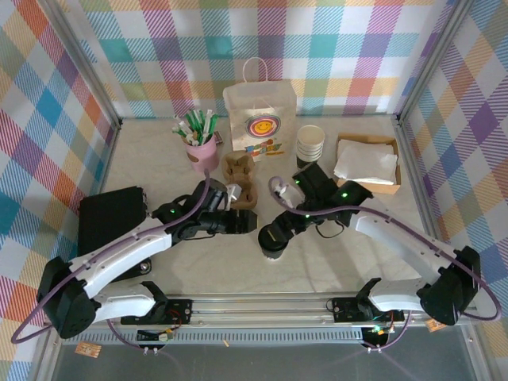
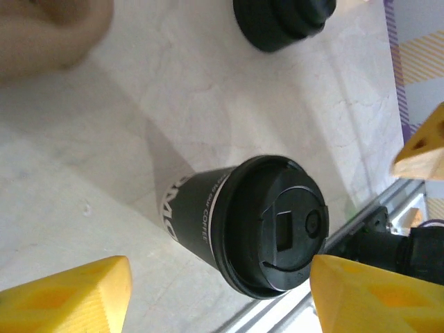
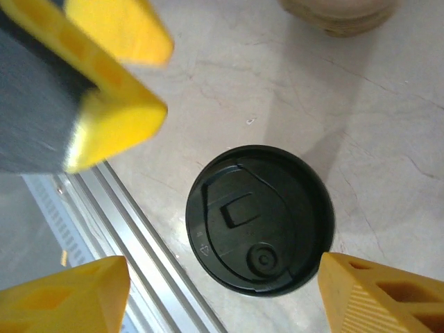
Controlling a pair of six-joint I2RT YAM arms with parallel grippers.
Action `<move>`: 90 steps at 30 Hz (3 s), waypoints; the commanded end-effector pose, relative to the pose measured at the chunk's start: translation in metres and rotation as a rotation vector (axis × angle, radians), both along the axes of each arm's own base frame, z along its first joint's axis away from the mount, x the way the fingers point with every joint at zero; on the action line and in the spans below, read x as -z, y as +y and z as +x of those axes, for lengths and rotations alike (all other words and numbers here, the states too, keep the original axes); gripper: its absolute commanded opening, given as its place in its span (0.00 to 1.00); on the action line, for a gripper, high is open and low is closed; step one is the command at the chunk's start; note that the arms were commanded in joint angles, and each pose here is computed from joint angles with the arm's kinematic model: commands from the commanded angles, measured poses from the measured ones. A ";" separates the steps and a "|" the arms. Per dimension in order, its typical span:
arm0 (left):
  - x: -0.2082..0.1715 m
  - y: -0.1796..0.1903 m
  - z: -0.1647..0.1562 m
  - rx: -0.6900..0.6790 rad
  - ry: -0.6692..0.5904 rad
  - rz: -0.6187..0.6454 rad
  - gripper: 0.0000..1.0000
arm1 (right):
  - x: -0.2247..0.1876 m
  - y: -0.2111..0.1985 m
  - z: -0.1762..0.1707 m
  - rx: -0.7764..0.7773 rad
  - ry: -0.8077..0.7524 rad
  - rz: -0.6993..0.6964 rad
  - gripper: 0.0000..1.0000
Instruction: Pack the takeout coffee
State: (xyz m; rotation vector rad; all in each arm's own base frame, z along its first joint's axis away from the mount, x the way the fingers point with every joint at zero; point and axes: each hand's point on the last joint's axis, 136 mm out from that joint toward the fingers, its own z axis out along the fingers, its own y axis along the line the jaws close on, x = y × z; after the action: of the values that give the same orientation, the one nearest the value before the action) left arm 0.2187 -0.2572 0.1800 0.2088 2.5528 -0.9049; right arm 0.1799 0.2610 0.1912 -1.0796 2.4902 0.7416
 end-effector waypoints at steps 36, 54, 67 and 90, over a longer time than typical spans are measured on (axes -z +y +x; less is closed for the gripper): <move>-0.029 0.106 0.038 -0.266 -0.211 0.352 0.95 | 0.050 0.013 0.002 -0.250 -0.133 -0.388 0.90; -0.026 0.103 0.040 -0.261 -0.201 0.340 0.95 | 0.054 0.008 0.001 -0.223 -0.129 -0.401 0.91; -0.024 0.103 0.040 -0.261 -0.195 0.335 0.95 | 0.062 0.009 -0.009 -0.238 -0.075 -0.380 0.89; -0.027 0.109 0.035 -0.271 -0.202 0.335 0.96 | 0.082 -0.001 -0.011 -0.238 -0.040 -0.456 0.77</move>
State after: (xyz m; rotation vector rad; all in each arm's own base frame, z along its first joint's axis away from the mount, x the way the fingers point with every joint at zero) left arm 0.2565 -0.1538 0.2079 0.0493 2.4490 -0.3432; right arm 0.1772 0.2689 0.1272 -1.5111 2.5236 0.2428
